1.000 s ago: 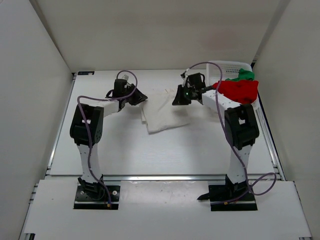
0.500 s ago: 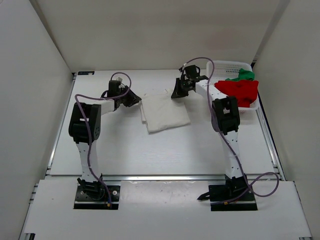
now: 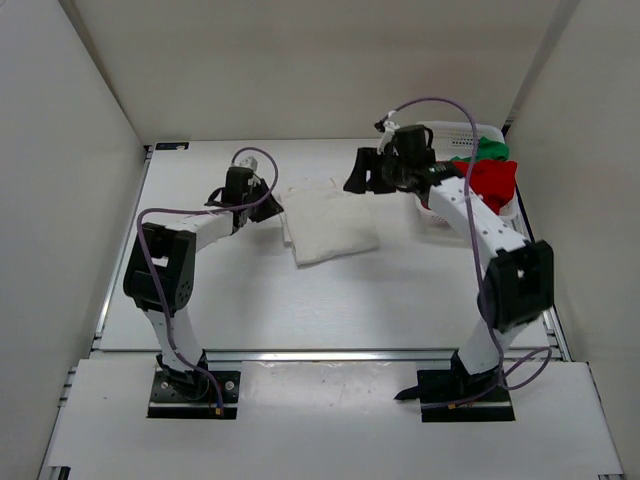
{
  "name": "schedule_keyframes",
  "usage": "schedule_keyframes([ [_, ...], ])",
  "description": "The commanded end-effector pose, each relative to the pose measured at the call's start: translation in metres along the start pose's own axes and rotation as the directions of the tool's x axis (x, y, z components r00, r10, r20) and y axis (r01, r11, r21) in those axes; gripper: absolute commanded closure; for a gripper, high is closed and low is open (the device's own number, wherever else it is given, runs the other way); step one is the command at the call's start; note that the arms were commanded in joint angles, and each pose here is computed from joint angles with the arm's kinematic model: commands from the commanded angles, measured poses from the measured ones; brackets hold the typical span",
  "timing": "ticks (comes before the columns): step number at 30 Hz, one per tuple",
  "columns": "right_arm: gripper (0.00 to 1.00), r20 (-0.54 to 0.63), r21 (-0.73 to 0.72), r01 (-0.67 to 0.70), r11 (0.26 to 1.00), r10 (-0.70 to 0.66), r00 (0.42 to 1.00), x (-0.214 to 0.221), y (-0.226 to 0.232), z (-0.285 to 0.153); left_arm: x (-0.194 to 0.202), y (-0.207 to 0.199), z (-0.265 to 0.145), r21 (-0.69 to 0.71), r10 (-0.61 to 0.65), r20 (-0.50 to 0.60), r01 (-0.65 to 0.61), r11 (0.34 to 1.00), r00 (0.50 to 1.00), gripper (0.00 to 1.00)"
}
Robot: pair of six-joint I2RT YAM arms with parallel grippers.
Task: Fold and stack the t-shirts
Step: Put the neatly folded tshirt into the corner of the board with the left arm
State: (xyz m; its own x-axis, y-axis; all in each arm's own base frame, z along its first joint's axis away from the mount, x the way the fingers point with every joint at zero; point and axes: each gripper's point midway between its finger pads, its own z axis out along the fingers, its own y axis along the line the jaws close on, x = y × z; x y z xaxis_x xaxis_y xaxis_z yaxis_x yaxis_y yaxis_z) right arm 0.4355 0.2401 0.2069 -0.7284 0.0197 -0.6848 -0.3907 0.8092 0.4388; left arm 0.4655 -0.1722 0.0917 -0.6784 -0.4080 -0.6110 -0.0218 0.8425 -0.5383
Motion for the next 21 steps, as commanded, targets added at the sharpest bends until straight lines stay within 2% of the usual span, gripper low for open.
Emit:
schedule_keyframes([
  [1, 0.40, 0.075, -0.050, -0.012, 0.999, 0.016, 0.997, 0.017, 0.006, -0.016, 0.026, 0.019, 0.001, -0.054, 0.042, -0.060, -0.045, 0.998, 0.997, 0.69],
  [2, 0.40, 0.123, -0.081, -0.007, 0.997, 0.017, 0.992, 0.009, 0.013, -0.026, 0.034, 0.022, 0.002, -0.058, 0.036, -0.076, -0.040, 0.998, 0.996, 0.66],
  [4, 0.37, 0.082, -0.091, -0.028, 0.995, 0.035, 0.996, 0.040, 0.009, -0.024, 0.041, 0.021, 0.003, -0.044, 0.026, -0.096, -0.031, 0.999, 0.995, 0.53],
  [7, 0.37, 0.045, -0.102, -0.044, 0.994, 0.049, 0.998, 0.067, 0.005, -0.023, 0.054, 0.020, 0.007, -0.029, 0.023, -0.131, -0.027, 0.999, 0.991, 0.42],
  [11, 0.37, 0.014, -0.134, -0.043, 0.990, 0.045, 0.999, 0.088, 0.012, -0.017, 0.074, 0.016, 0.021, -0.011, 0.026, -0.188, -0.029, 1.000, 0.982, 0.36],
  [13, 0.36, 0.005, -0.132, -0.053, 0.990, 0.054, 0.999, 0.096, 0.010, -0.014, 0.084, 0.014, 0.025, -0.005, 0.017, -0.216, -0.019, 1.000, 0.976, 0.38],
  [16, 0.37, -0.009, -0.164, -0.042, 0.986, 0.041, 0.999, 0.100, 0.021, -0.010, 0.088, 0.002, 0.031, 0.065, -0.013, -0.214, 0.027, 0.998, 0.977, 0.46],
  [17, 0.37, -0.016, -0.166, -0.031, 0.986, 0.029, 0.999, 0.102, 0.022, -0.009, 0.087, -0.004, 0.032, 0.091, -0.037, -0.210, 0.057, 0.994, 0.977, 0.51],
  [18, 0.37, -0.034, -0.165, -0.030, 0.986, 0.025, 0.999, 0.108, 0.023, -0.003, 0.083, -0.008, 0.035, 0.097, -0.036, -0.199, 0.056, 0.994, 0.979, 0.69],
  [21, 0.37, -0.048, -0.168, -0.044, 0.985, 0.037, 0.998, 0.115, 0.020, -0.001, 0.074, -0.015, 0.043, 0.104, -0.055, -0.193, 0.076, 0.992, 0.980, 0.96],
])
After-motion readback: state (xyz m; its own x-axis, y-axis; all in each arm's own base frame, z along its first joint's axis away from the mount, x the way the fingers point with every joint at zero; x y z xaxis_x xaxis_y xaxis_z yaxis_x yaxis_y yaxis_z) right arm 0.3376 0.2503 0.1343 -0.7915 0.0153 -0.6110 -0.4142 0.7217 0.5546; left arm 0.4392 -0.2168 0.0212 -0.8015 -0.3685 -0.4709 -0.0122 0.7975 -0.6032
